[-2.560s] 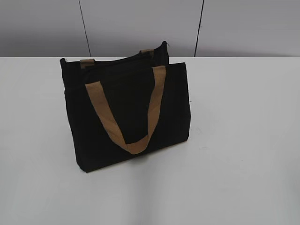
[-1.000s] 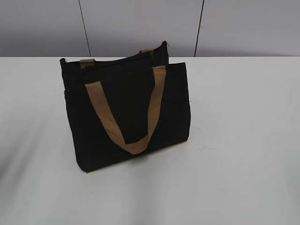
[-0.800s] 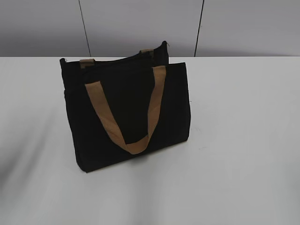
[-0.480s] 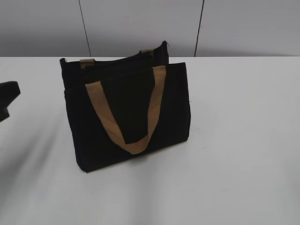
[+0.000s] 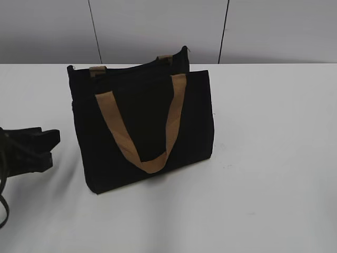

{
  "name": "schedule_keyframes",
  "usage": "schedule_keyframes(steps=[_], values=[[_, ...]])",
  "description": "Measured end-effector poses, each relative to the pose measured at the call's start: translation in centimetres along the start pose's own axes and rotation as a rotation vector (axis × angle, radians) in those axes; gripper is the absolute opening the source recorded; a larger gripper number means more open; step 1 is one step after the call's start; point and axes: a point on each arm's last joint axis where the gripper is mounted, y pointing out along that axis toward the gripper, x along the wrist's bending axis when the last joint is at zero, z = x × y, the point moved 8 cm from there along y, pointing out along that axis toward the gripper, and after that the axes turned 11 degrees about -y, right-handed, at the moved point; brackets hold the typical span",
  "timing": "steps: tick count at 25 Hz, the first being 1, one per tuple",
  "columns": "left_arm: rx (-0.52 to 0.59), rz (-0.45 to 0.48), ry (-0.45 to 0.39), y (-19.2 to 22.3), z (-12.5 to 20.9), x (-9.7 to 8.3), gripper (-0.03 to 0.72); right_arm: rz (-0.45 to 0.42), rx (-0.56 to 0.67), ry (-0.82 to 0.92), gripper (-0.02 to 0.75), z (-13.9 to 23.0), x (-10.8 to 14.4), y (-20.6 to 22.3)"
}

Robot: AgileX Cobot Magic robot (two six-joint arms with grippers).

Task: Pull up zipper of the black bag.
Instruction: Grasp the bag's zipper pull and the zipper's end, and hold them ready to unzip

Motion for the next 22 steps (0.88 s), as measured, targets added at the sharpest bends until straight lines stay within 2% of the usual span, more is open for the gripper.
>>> schedule_keyframes(steps=[3, 6, 9, 13, 22], values=[[0.014, 0.006, 0.015, 0.9, 1.4, 0.1, 0.308, 0.0, 0.0, 0.0, 0.327, 0.0, 0.0, 0.0], [0.029, 0.066, 0.078, 1.9, 2.6, -0.7, 0.319, 0.0, 0.0, 0.0, 0.327, 0.0, 0.0, 0.0], [0.02, 0.125, 0.115, 2.7, 3.4, -1.6, 0.382, 0.0, 0.0, 0.0, 0.327, 0.0, 0.0, 0.0], [-0.032, 0.146, 0.107, 3.3, 3.5, -1.8, 0.435, 0.0, 0.0, 0.0, 0.327, 0.0, 0.0, 0.0], [-0.048, 0.12, 0.084, 4.3, 4.3, -1.1, 0.444, 0.0, 0.0, 0.0, 0.327, 0.0, 0.0, 0.0]])
